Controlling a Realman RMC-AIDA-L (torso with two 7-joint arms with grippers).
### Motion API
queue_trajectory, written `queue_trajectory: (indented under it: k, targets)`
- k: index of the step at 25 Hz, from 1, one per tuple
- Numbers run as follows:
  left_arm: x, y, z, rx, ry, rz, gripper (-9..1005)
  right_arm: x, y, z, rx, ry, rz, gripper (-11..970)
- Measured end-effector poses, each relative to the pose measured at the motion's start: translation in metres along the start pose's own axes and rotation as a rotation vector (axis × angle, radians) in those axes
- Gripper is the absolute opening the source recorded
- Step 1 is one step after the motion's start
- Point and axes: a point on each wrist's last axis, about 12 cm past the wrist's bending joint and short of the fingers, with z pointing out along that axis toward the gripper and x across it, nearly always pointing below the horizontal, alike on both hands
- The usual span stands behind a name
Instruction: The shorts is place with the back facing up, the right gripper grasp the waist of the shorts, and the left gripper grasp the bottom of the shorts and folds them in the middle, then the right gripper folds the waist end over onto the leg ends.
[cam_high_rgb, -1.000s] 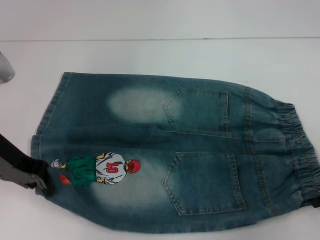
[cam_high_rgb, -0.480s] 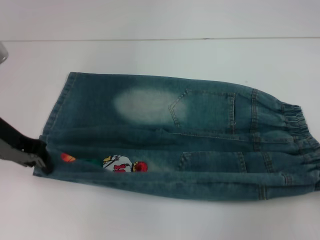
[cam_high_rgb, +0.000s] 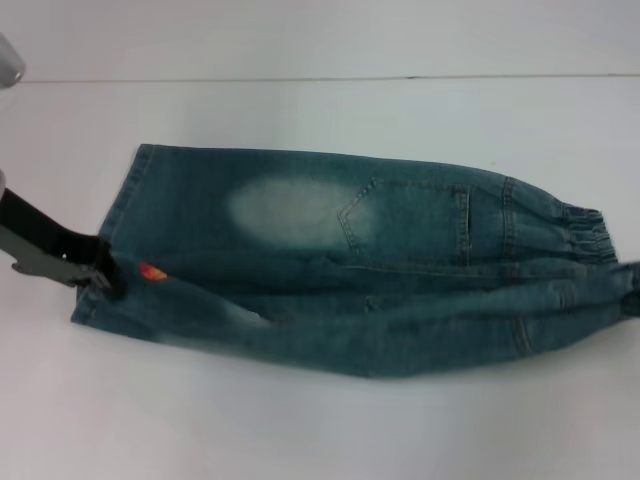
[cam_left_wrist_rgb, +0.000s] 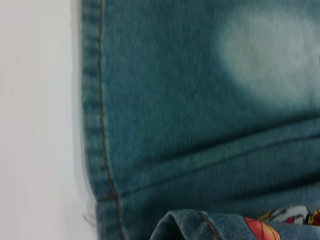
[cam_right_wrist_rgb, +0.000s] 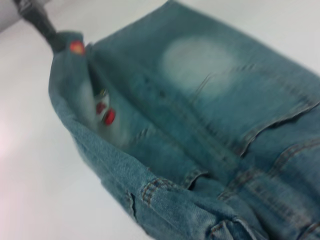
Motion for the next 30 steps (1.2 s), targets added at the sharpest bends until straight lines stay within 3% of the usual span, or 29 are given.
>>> queue_trajectory:
  k: [12, 30]
  targets:
    - [-0.017, 0.004, -0.004, -0.034, -0.138, -0.003, 102, -0.004, -0.007, -0.008, 0.134, -0.136, -0.048, 57]
    - [-0.045, -0.009, -0.002, -0.041, -0.313, -0.006, 100, -0.023, -0.021, 0.026, 0.310, -0.216, -0.121, 56]
